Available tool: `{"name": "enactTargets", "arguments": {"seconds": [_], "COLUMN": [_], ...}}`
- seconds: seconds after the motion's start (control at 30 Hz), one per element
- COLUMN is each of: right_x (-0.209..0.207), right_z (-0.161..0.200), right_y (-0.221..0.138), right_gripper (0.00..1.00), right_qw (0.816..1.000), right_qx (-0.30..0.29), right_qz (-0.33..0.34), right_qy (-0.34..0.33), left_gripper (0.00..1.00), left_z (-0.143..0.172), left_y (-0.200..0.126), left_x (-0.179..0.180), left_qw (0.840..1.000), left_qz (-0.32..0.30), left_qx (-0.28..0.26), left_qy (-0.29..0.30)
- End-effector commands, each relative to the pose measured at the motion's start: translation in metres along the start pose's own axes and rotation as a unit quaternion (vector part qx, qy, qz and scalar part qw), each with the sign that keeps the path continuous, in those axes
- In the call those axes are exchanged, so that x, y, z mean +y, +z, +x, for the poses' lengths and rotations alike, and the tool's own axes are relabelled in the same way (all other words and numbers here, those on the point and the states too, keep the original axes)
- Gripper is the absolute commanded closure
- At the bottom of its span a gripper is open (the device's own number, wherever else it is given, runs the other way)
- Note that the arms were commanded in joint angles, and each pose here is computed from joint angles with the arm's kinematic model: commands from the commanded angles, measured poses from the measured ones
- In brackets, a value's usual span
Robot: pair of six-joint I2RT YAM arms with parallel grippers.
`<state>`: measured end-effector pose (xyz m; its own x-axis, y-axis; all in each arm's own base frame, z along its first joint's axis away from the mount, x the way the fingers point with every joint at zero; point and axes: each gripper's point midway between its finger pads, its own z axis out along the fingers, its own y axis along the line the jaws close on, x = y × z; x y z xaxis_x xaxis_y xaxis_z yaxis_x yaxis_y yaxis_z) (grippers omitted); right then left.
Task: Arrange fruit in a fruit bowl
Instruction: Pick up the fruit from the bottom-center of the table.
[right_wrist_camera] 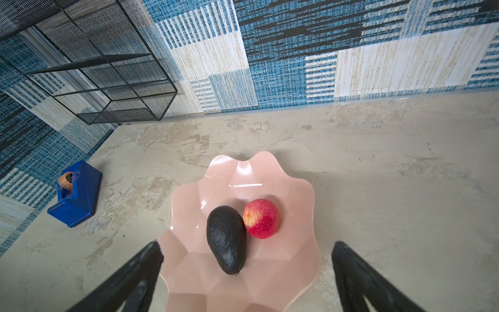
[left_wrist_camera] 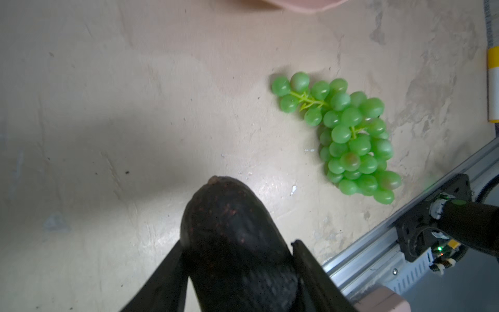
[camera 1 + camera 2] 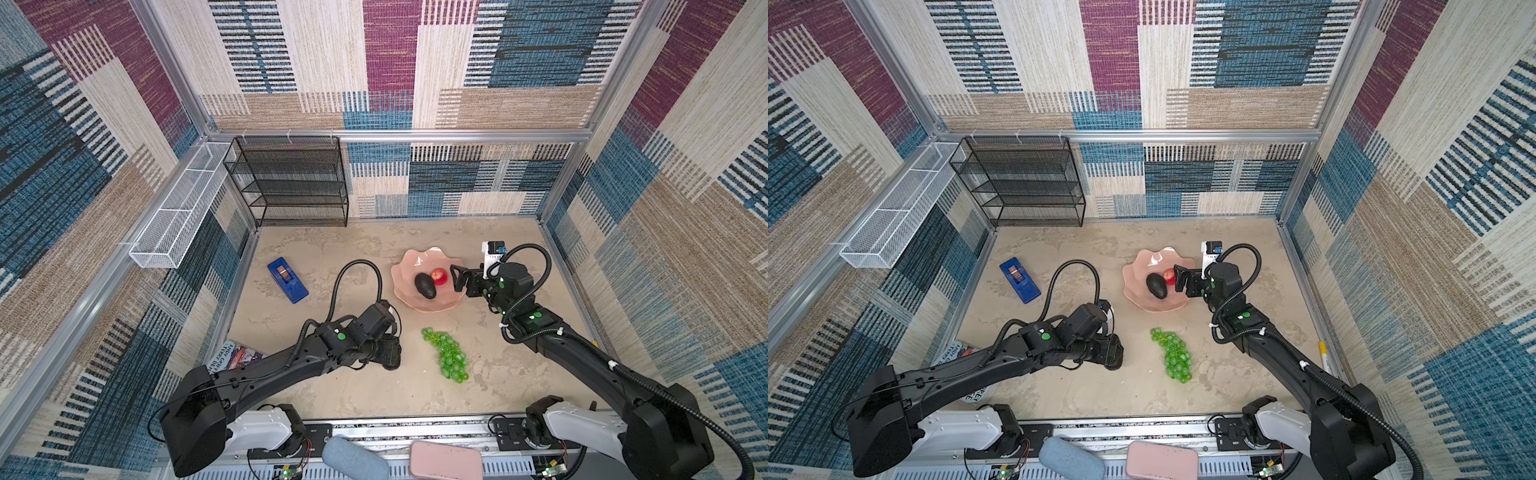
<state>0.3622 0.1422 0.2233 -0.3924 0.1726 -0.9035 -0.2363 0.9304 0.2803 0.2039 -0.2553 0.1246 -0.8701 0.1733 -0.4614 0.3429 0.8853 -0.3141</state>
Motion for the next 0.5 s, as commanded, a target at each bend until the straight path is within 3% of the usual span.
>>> {"name": "enactTargets", "arguments": {"seconds": [0.0, 0.23, 0.47], "right_x": [0.004, 0.002, 0.003], "right_z": [-0.011, -0.012, -0.008], "right_y": [-0.001, -0.009, -0.019], "right_gripper": [0.00, 0.01, 0.00], "right_qw": [1.000, 1.000, 0.999], "right_qx": [-0.023, -0.028, -0.028], "right_qz": [-0.009, -0.005, -0.011], "right_qy": [0.009, 0.006, 0.010], "left_gripper": [0.52, 0.52, 0.55], "left_z": [-0.029, -0.108, -0.162], "left_y": [-0.007, -0.002, 0.036], "left_x": [0.004, -0.004, 0.002], "left_qw": [0.998, 0.995, 0.996], "left_qz": [-0.025, -0.016, 0.006], "left_qx": [-0.033, -0.076, -0.079], "left_qy": [0.043, 0.059, 0.037]}}
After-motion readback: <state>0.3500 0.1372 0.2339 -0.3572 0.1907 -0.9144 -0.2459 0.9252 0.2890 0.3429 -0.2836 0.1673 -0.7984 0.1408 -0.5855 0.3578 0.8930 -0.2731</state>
